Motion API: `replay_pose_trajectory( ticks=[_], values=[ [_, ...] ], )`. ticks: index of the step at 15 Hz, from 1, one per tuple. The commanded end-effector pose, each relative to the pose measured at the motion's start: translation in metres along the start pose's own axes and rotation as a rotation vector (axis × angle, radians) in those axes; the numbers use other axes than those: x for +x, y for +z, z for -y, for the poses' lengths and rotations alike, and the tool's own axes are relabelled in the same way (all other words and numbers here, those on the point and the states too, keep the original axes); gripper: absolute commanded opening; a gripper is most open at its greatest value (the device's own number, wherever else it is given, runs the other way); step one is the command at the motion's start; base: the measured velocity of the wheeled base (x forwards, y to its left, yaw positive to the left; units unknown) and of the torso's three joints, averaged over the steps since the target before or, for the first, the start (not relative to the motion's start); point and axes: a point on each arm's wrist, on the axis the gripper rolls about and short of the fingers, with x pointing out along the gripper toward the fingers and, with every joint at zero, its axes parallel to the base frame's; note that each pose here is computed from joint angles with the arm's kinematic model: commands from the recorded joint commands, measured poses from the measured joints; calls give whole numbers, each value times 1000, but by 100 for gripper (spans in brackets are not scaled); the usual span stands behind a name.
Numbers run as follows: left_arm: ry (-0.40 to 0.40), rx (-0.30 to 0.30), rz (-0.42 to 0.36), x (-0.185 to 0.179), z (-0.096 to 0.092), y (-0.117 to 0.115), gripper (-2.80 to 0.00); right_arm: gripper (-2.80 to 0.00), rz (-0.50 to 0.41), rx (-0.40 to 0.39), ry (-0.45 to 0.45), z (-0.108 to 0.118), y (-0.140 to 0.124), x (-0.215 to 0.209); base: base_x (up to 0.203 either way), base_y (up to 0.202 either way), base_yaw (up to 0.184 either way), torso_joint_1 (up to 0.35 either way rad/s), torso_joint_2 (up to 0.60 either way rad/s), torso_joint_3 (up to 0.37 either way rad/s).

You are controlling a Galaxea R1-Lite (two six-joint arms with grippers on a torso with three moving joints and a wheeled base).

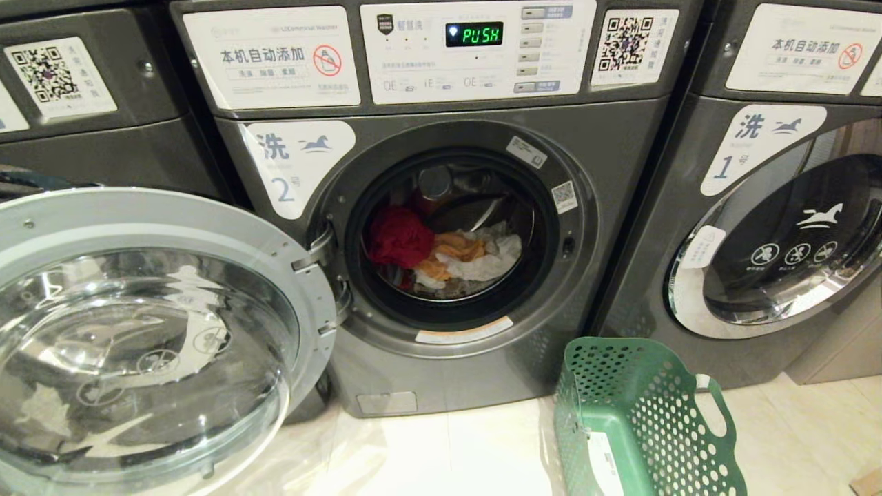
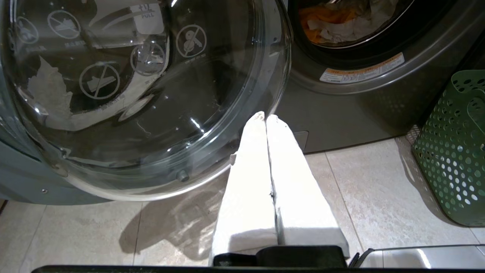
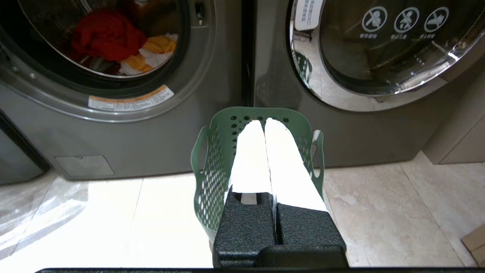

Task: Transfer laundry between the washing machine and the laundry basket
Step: Pick a cloth and place it into the basket

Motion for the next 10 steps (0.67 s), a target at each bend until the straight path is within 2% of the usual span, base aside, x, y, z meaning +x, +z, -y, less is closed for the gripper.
replay_pose_trajectory(
  ticks=[1, 10],
  values=[
    [1, 1, -2, 0, 0, 0, -280, -280, -35, 0, 1, 0, -10, 2, 0, 0, 0, 3, 2, -202],
    [-2, 1, -2, 0, 0, 0, -280, -280, -35, 3, -1, 0, -10, 2, 0, 0, 0, 4, 5, -198]
  ],
)
